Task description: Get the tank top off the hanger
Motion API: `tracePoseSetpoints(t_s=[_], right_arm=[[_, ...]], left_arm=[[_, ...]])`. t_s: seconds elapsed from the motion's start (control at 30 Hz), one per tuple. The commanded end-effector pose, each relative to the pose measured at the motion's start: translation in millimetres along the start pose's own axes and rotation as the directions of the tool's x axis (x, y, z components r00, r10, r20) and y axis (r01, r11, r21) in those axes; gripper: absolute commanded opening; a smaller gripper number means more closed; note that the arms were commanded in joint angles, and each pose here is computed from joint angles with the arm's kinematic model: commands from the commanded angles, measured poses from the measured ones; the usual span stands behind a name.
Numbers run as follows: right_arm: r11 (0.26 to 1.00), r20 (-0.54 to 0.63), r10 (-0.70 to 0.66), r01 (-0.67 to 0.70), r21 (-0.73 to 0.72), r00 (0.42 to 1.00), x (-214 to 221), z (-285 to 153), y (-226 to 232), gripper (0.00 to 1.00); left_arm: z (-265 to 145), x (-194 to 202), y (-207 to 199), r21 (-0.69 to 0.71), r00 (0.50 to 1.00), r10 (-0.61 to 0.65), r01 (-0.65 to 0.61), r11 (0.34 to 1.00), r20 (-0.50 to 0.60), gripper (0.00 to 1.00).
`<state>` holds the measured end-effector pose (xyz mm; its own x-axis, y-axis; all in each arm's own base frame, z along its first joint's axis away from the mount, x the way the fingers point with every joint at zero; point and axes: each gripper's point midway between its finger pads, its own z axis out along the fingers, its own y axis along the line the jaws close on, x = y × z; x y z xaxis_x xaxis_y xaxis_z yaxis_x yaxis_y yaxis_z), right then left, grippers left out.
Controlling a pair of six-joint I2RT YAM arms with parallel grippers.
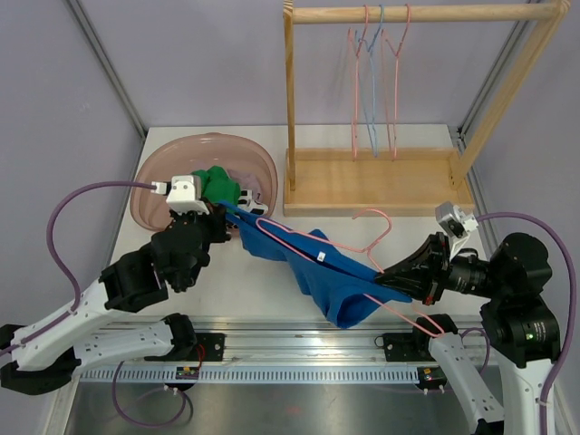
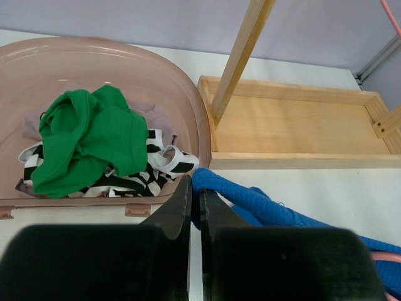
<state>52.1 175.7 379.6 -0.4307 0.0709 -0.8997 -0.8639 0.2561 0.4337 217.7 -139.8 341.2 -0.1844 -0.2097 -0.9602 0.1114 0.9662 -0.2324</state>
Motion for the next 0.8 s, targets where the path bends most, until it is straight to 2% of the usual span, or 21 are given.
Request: tracePoseSetpoints(t_s=[0.0,0.1,0.13,0.17,0.23,0.27,0.3,0.33,0.5,0.67,0.7,0.73,0.77], right_arm=[[0.992,0.003,-0.069,0.069,-0.104,0.998,-0.4,-5.4,27.2,0.0],[0.99,0.033,-0.098,0.101,-0.095,0.995,-4.5,-5.3,27.4,0.0],[0.995,0.05,-0.063,0.066,-0.075,0.997,-7.6,-4.2,24.6,0.0],[0.989,0.1,-0.121,0.129,-0.073,0.988,-16.9,-4.6,28.3,0.0],[0.991,0.202,-0.124,0.132,-0.023,0.971,-34.3,-1.5,18.2,0.0],[0.992,0.236,-0.121,0.128,-0.015,0.964,-33.2,-0.5,12.9,0.0],[0.991,0.29,-0.129,0.132,0.011,0.948,-41.7,-0.8,8.7,0.0],[0.985,0.354,-0.161,0.174,-0.007,0.921,-52.8,-4.1,19.4,0.0],[0.982,0.54,-0.183,0.183,0.055,0.822,-82.5,-10.3,6.5,0.0],[0.989,0.667,-0.147,0.125,0.082,0.73,-102.9,-17.4,-11.7,0.0],[0.992,0.713,-0.125,0.084,0.093,0.69,-110.6,-22.2,-19.2,0.0],[0.987,0.755,-0.156,0.137,0.089,0.637,-117.3,-29.5,-10.2,0.0],[0.989,0.777,-0.14,0.116,0.086,0.614,-113.2,-29.8,-21.7,0.0]], left_arm=[[-3.2,-16.0,20.5,-0.078,0.998,-0.054,0.056,0.995,0.03,0.0],[-3.6,-13.7,5.1,0.008,0.999,-0.039,0.039,0.999,0.002,0.0],[-4.5,-12.7,-3.8,0.06,0.999,-0.034,0.034,0.998,-0.005,0.0],[-8.0,-8.9,-27.4,0.194,0.999,-0.047,0.051,0.98,-0.022,0.0],[-14.6,-1.9,-52.2,0.345,0.999,-0.019,0.03,0.938,-0.034,0.0],[-21.2,9.7,-74.5,0.462,0.998,-0.017,0.042,0.886,-0.058,0.0],[-25.7,13.4,-83.0,0.511,0.998,-0.016,0.048,0.858,-0.067,0.0],[-32.9,21.7,-95.9,0.582,0.996,-0.003,0.055,0.811,-0.09,0.0],[-44.9,55.9,-123.0,0.696,0.988,0.036,0.079,0.714,-0.149,0.0],[-84.3,80.3,-156.4,0.846,0.982,0.107,0.077,0.528,-0.156,0.0],[-88.1,86.3,-159.7,0.857,0.98,0.13,0.062,0.511,-0.149,0.0],[-95.7,95.7,-165.1,0.877,0.973,0.165,0.062,0.476,-0.158,0.0],[-103.4,101.8,-169.4,0.89,0.969,0.189,0.059,0.451,-0.161,0.0]])
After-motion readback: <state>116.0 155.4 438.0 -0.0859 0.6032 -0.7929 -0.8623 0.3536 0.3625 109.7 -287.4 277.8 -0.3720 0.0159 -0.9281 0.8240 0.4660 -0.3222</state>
